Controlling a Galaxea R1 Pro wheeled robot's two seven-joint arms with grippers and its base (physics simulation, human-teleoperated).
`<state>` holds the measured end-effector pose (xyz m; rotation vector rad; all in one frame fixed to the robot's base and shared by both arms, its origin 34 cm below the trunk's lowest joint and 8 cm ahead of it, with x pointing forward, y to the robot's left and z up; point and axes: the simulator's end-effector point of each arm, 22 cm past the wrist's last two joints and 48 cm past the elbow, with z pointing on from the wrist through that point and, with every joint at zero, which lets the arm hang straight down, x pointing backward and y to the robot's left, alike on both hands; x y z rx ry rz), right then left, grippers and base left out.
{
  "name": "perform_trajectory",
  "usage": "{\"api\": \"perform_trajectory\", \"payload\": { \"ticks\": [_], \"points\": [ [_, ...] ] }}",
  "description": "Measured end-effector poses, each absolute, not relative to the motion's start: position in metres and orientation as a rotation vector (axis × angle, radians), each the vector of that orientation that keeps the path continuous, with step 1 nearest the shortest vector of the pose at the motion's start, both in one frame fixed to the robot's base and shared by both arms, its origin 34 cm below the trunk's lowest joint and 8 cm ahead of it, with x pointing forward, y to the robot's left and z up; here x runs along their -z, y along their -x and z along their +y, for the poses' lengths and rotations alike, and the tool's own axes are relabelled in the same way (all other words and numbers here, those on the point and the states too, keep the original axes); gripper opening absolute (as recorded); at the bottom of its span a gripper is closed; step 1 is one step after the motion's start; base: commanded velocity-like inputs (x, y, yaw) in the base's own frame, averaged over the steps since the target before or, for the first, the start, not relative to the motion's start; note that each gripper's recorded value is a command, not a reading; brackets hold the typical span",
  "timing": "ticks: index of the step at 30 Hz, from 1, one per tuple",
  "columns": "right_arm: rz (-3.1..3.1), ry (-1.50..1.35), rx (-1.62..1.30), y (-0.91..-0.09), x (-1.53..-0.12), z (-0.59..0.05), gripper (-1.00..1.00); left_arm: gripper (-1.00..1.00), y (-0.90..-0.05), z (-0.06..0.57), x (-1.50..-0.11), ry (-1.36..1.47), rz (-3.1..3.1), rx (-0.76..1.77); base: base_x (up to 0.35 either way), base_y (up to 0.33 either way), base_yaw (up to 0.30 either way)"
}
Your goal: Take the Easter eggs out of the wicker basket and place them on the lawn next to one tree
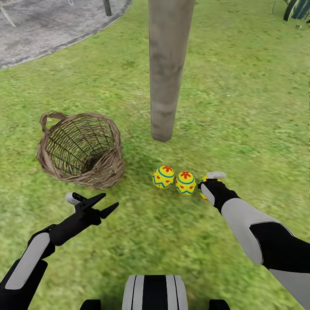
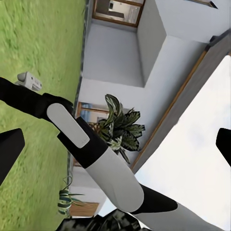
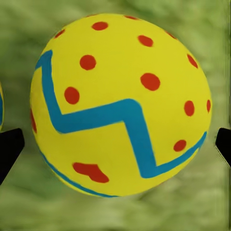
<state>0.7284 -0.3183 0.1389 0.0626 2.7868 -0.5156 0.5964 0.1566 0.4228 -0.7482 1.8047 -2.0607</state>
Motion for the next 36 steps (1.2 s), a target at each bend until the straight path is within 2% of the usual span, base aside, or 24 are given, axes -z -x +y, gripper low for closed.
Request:
{"api": "perform_trajectory", "payload": {
  "ticks": [23,27,31,34,36],
  "points": [
    [2.742,-0.095,0.477,-0.744,-0.193,-0.312,1.00,1.00,-0.600,0.156,-0.461,0.661,1.804,2.031,-0.001,0.000,0.000],
    [2.814,-0.073,0.438,-0.703,-0.172,-0.302,1.00,1.00,-0.600,0.162,-0.433,0.727,1.931,1.919,-0.240,0.000,0.000],
    [2.986,-0.013,0.258,-0.616,-0.130,-0.285,1.00,1.00,-0.596,0.155,-0.400,0.794,2.077,1.780,-0.034,0.000,0.000],
    [3.050,0.024,0.283,-0.562,-0.115,-0.297,1.00,1.00,-0.591,0.150,-0.381,0.831,2.181,1.682,-0.001,0.000,0.000],
    [3.069,0.147,0.348,-0.536,-0.109,-0.307,1.00,1.00,-0.589,0.151,-0.374,0.836,2.223,1.640,0.000,0.000,0.000]
  ]
}}
